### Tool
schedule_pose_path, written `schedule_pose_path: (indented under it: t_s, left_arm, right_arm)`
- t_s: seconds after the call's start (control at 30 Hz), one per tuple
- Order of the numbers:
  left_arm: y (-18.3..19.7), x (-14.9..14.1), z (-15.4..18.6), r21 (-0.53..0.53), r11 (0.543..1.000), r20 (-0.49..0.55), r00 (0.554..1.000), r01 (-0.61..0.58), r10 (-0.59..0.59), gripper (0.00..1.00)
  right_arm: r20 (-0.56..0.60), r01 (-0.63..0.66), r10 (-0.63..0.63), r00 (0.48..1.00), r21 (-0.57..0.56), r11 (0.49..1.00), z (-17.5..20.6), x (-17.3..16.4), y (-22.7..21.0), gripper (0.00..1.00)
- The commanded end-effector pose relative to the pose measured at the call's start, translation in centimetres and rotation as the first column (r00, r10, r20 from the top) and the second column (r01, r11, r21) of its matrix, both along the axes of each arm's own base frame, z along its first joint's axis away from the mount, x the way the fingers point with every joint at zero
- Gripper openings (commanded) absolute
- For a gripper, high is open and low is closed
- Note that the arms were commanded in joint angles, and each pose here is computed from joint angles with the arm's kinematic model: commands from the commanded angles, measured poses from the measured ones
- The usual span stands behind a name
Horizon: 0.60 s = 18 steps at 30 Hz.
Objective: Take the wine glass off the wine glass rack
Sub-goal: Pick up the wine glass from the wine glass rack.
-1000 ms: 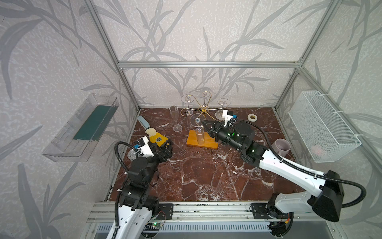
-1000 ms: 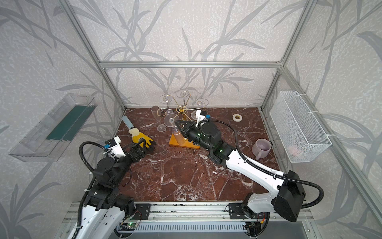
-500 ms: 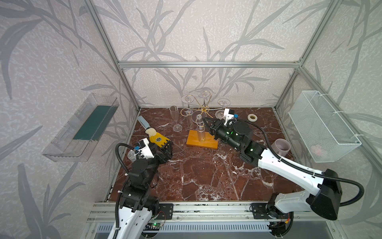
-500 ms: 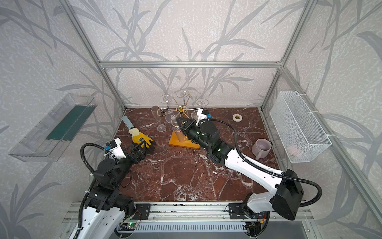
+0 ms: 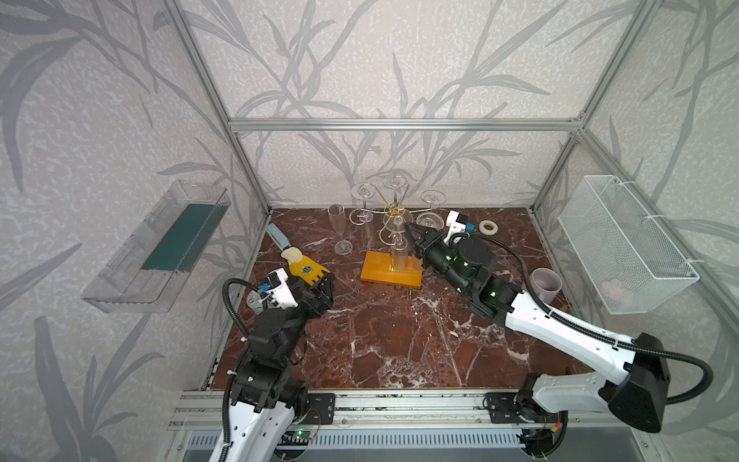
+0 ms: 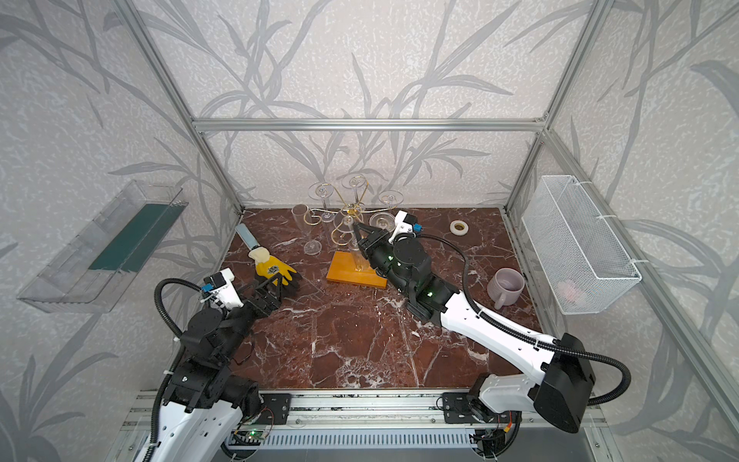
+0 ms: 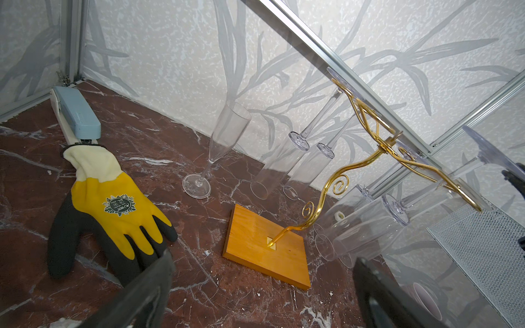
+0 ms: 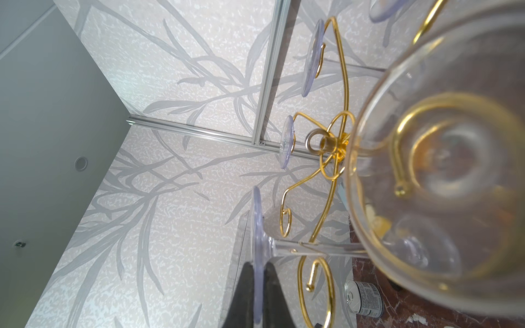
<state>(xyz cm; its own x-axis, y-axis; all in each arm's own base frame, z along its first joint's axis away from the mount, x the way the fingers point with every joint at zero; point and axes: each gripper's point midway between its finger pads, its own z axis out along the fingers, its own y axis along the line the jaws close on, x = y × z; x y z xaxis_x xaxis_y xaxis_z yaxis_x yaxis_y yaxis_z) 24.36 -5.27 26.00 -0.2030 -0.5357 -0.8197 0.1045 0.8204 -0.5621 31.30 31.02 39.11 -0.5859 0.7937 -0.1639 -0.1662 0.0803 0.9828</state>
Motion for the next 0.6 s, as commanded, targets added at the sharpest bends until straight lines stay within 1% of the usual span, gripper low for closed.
schedule_pose_path:
  t_s: [0.0,0.13,0.37,0.57]
  left_arm:
    - [-0.1,-0.2,-0.3,-0.013,1.0,-0.011,1.0,0.003,-0.003,0.99]
    - [0.1,-0.3,-0.1,-0.012,1.0,-0.013,1.0,-0.005,0.005,0.99]
    - [1.1,-0.5,0.1,-0.008,0.998,-0.029,0.998,-0.058,0.057,0.99]
    - [1.1,-0.5,0.5,-0.01,0.998,-0.021,0.998,-0.059,0.059,0.99]
  right_arm:
    - [0.056,0.05,-0.054,0.997,0.063,0.997,2.6,-0.9,-2.1,0.0]
    - [0.049,0.04,-0.043,0.998,0.062,0.997,2.2,-1.7,-2.8,0.0]
    - [-0.034,-0.003,0.005,0.999,0.032,0.999,-1.2,-4.1,-4.6,0.0]
    - [-0.07,-0.033,0.032,0.997,-0.002,0.999,-3.4,-6.0,-6.1,0.0]
